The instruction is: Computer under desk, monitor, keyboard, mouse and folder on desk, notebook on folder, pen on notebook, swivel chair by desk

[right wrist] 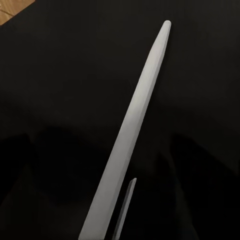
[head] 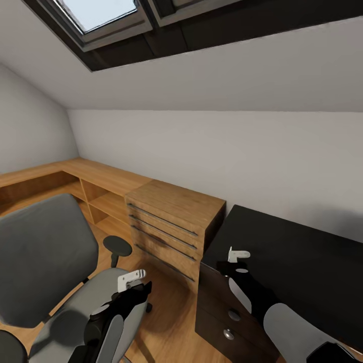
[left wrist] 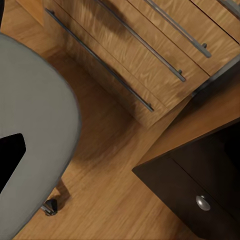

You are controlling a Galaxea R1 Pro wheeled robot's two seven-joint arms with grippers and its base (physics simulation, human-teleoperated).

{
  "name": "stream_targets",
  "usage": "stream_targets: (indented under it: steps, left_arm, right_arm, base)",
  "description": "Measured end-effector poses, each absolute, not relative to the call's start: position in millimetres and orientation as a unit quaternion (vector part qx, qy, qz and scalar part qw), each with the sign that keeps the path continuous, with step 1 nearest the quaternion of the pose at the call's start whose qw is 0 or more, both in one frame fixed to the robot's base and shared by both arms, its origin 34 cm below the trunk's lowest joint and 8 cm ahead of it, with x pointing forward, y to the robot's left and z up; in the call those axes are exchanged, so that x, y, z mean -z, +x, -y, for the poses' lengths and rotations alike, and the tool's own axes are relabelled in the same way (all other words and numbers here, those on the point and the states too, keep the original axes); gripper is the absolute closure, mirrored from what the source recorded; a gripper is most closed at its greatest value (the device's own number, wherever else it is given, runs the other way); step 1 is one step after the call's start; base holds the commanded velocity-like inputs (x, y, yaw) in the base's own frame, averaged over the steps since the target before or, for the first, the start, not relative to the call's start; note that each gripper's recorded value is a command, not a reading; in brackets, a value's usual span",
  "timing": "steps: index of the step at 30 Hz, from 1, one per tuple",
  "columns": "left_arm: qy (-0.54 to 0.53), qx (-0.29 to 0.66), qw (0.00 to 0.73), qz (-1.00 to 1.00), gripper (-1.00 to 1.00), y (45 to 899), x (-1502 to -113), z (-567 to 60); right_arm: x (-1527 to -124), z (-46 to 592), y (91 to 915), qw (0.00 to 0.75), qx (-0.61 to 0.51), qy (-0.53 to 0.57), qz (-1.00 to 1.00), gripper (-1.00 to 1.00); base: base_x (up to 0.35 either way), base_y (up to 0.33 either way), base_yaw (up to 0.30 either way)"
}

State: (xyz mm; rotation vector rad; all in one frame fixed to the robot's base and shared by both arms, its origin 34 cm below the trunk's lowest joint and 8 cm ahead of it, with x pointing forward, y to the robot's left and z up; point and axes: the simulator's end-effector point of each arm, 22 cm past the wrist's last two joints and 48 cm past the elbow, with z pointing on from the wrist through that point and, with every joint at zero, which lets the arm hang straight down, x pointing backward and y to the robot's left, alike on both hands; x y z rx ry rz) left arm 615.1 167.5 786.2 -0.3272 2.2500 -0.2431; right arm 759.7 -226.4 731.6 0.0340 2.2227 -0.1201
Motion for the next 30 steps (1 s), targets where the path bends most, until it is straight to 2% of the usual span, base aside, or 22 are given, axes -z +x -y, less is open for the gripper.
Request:
stream_targets:
  steps: [30]
  left_arm:
    - [-0.129, 0.095, 0.413, -0.897, -1.00, 614.5, -784.1, -168.8]
  right_arm:
    - [-731.9, 221.4, 757.3, 0.424, 0.046, 0.008, -0.904, 1.00]
  base:
    - [0.000, 0.000, 0.000]
